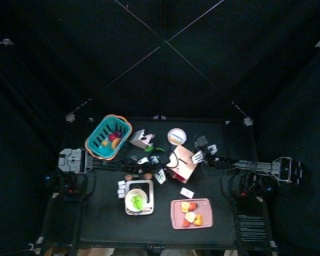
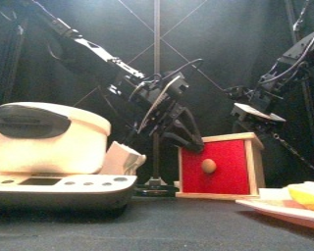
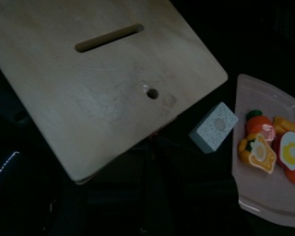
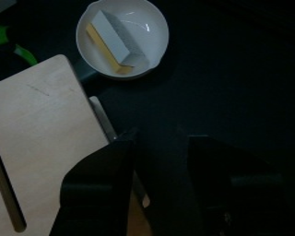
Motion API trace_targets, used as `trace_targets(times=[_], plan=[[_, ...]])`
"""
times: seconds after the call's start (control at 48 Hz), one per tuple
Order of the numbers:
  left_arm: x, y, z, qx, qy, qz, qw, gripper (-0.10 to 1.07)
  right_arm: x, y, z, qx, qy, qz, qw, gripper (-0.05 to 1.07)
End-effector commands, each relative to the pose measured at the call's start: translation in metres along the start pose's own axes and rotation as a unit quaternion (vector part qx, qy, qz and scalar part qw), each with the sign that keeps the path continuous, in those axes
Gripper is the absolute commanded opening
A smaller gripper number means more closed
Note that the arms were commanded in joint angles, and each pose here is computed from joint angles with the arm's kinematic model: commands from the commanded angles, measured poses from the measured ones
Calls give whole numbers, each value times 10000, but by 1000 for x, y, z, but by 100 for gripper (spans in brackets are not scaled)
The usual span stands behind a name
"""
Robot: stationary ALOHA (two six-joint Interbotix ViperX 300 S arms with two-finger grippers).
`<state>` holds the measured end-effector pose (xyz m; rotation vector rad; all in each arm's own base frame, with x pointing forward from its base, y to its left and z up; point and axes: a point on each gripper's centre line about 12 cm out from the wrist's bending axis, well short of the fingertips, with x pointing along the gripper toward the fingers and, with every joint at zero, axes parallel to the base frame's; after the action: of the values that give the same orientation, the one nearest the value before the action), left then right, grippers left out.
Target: Straighten drawer
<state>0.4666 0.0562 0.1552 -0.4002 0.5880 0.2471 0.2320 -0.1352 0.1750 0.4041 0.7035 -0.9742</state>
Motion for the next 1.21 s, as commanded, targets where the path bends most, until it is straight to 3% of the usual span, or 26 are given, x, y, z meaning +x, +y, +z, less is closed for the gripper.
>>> trace_targets(times=[0.0, 0.188, 0.438, 0.604, 0.771, 1.0, 1.188], plan=[[-17, -12, 27, -9, -296, -190, 9994, 56, -10, -2, 13, 77, -232, -59, 9997, 78], [-38, -28, 36, 73, -361, -437, 9984, 56, -28, -21, 19, 182, -506, -474, 9974, 78], [-65, -22, 44, 61, -634, -376, 9973, 56, -61, -21, 1, 415, -569, 21, 9975, 78], [-62, 6, 39, -90, -603, -74, 9981, 56, -73, -14, -26, 458, -243, 552, 9971, 77], [-60, 30, 44, -254, -657, 178, 9974, 56, -80, -7, -40, 300, -138, 884, 9955, 78], [-49, 57, 41, -394, -549, 438, 9968, 56, -75, -3, -46, 169, -7, 862, 9961, 78], [-38, 67, 36, -448, -444, 542, 9965, 56, -70, -2, -52, 140, 130, 802, 9966, 77]])
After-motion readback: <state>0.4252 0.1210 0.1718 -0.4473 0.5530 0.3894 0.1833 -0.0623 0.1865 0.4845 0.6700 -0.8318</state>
